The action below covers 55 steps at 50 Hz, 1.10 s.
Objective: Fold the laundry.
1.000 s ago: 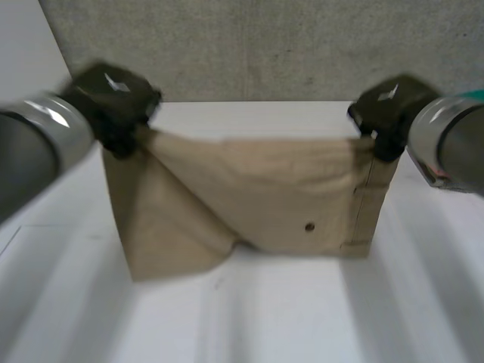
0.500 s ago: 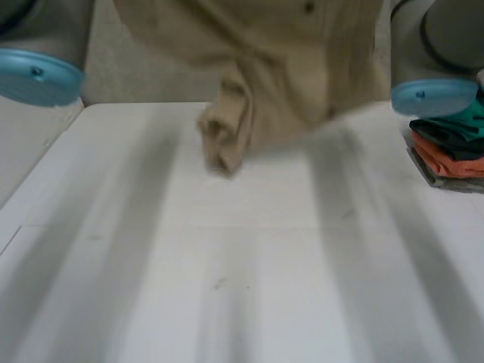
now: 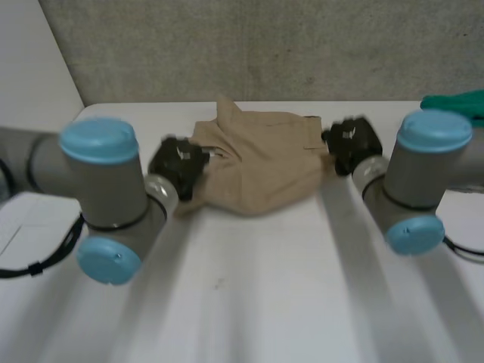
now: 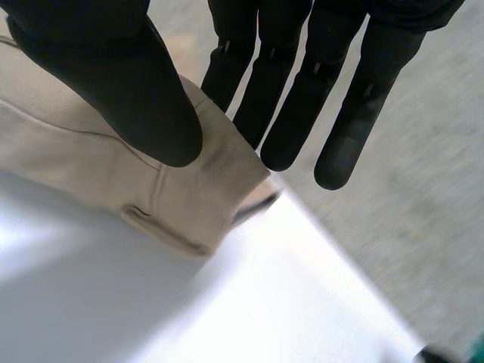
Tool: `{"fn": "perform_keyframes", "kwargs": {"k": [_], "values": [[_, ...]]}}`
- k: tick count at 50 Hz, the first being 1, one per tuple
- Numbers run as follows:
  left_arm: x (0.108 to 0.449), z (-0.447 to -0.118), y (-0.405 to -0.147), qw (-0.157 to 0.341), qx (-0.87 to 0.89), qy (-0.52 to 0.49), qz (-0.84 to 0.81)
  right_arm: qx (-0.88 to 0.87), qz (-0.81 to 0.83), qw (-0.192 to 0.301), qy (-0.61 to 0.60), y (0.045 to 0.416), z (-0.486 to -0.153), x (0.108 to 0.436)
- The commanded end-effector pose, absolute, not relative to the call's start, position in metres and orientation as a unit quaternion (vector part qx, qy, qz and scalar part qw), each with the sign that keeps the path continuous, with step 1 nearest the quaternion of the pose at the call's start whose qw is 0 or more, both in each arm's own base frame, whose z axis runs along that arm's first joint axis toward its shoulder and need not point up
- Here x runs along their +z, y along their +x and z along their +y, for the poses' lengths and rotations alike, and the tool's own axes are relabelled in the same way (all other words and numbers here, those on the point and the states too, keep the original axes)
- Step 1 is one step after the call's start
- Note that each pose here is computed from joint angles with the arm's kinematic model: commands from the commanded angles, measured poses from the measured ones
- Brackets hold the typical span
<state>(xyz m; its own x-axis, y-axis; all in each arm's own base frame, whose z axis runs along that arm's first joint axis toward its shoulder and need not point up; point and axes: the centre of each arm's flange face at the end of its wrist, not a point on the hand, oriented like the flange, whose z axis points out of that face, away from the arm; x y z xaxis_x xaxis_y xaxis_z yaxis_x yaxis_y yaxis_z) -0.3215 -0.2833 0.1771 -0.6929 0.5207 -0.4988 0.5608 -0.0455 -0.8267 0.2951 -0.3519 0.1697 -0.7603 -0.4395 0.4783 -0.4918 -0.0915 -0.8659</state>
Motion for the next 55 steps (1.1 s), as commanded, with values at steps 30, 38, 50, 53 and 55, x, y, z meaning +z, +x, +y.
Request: {"fn": "perform_keyframes", "kwargs": {"k": [30, 38, 50, 53, 55], "values": [[0.227, -0.143, -0.272, -0.009, -0.375, 0.547, 0.748, 0.337, -0.754, 0.023, 0.564, 0.214, -0.216, 0.205], [0.217, -0.260, -0.296, 0.021, -0.540, 0.457, 0.707, 0.362, -0.768, 0.007, 0.527, 0.221, -0.216, 0.185], [0.159, -0.337, -0.323, -0.074, -0.507, 0.449, 0.732, 0.403, -0.757, 0.025, 0.514, 0.226, -0.218, 0.171], [0.151, -0.341, -0.328, -0.084, -0.487, 0.452, 0.742, 0.406, -0.757, 0.027, 0.512, 0.226, -0.218, 0.170], [0.147, -0.343, -0.329, -0.084, -0.482, 0.450, 0.747, 0.408, -0.757, 0.026, 0.510, 0.226, -0.218, 0.169]]}}
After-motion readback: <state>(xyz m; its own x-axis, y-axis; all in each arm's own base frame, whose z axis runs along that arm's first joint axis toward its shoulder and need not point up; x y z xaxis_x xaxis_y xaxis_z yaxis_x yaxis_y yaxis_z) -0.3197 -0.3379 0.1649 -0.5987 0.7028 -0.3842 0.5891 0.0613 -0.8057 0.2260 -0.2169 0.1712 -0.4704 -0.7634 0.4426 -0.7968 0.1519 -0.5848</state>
